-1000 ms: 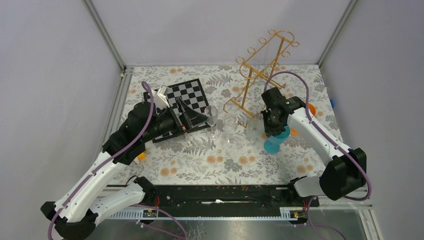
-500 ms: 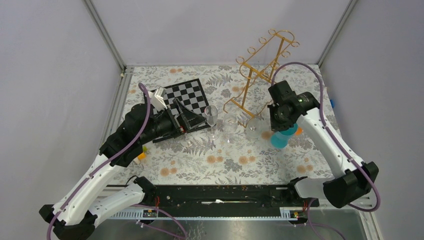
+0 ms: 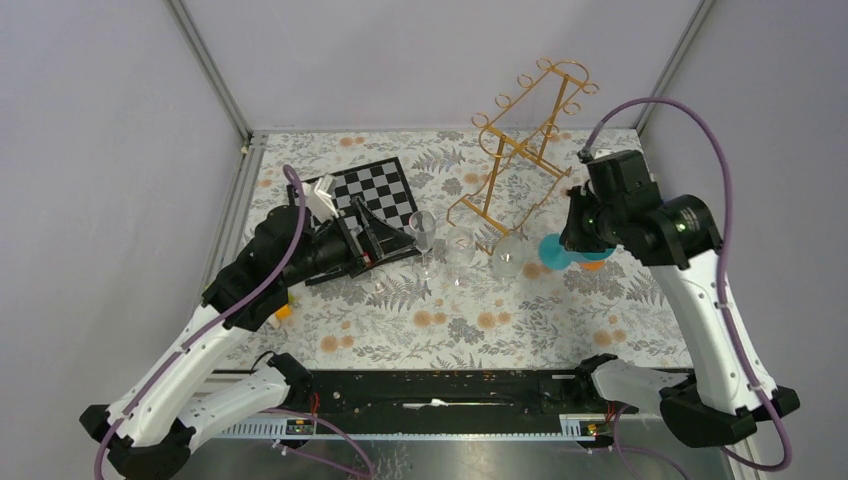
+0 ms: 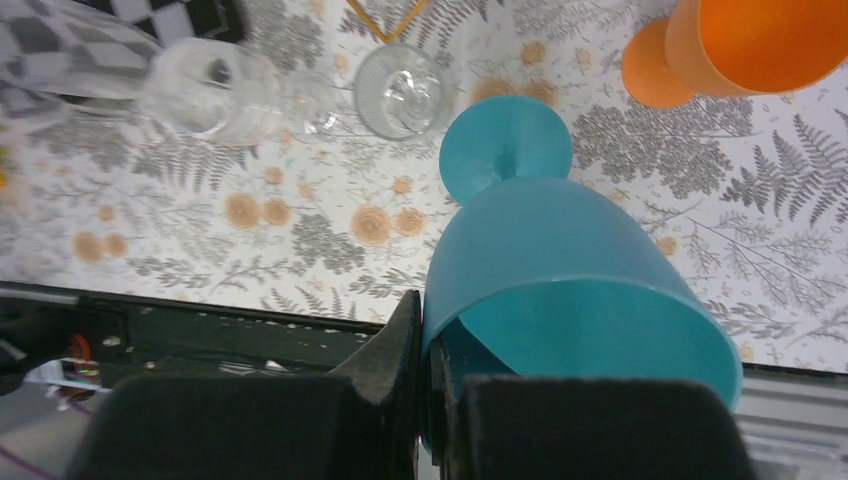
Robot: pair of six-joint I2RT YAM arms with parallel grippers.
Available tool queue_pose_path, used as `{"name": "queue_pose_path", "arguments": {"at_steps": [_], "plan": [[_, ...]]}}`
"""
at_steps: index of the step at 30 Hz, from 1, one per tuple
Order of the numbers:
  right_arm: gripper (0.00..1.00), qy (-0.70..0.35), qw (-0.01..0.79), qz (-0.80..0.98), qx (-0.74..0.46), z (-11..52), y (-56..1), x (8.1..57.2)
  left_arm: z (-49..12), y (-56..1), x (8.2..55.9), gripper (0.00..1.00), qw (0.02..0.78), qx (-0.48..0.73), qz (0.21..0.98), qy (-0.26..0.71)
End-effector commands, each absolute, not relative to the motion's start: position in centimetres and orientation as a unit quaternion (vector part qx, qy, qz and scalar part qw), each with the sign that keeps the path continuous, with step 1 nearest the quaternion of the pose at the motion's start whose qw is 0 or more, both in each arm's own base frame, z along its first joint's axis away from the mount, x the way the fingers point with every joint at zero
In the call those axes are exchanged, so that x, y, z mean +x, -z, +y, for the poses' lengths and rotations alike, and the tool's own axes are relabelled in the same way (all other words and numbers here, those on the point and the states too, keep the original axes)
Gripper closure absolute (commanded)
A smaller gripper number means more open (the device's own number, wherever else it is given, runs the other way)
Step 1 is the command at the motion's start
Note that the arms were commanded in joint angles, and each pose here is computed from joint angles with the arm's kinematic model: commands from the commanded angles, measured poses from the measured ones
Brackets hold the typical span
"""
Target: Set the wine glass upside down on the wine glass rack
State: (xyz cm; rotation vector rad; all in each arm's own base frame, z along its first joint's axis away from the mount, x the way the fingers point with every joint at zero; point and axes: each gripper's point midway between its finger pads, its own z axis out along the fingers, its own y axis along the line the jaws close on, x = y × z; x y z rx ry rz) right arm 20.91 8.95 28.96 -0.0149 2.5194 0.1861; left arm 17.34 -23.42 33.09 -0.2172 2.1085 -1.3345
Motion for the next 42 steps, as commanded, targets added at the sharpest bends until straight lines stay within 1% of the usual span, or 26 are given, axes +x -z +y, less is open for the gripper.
{"name": "queue_pose_path", "arguments": {"at_steps": [1,7,15,20,24,33,37,39,42], "plan": [[1.0,-0.148,0.34,0.929,0.004,10.4,-33.3,19.2,-25.2,-34.4,16.9,0.02,0.294,-0.051,0.795,0.528],[1.0,-0.225,0.349,0.91,0.004,12.2,-36.2,17.6,-28.2,-34.1,16.2,0.05,0.269,-0.009,0.809,0.523],[1.0,-0.323,0.316,0.892,0.001,15.2,-37.1,15.9,-32.8,-34.1,15.0,0.08,0.254,0.065,0.818,0.512],[1.0,-0.36,0.304,0.882,0.005,16.2,-37.6,15.2,-34.7,-33.5,15.0,0.12,0.25,0.079,0.825,0.501],[1.0,-0.378,0.302,0.875,0.007,16.6,-38.2,14.7,-35.9,-32.8,15.0,0.17,0.247,0.085,0.831,0.491],[1.0,-0.41,0.29,0.865,0.008,17.3,-38.9,13.9,-37.0,-31.6,15.6,0.31,0.256,0.086,0.839,0.472],[1.0,-0.421,0.288,0.86,0.008,17.6,-39.1,13.8,-37.2,-31.5,16.0,0.42,0.264,0.076,0.835,0.478],[1.0,-0.425,0.287,0.858,0.008,17.7,-39.2,13.8,-37.3,-31.4,16.2,0.44,0.267,0.07,0.834,0.479],[1.0,-0.426,0.287,0.858,0.009,17.8,-39.2,13.9,-37.6,-31.3,16.3,0.56,0.265,0.066,0.83,0.486]]}}
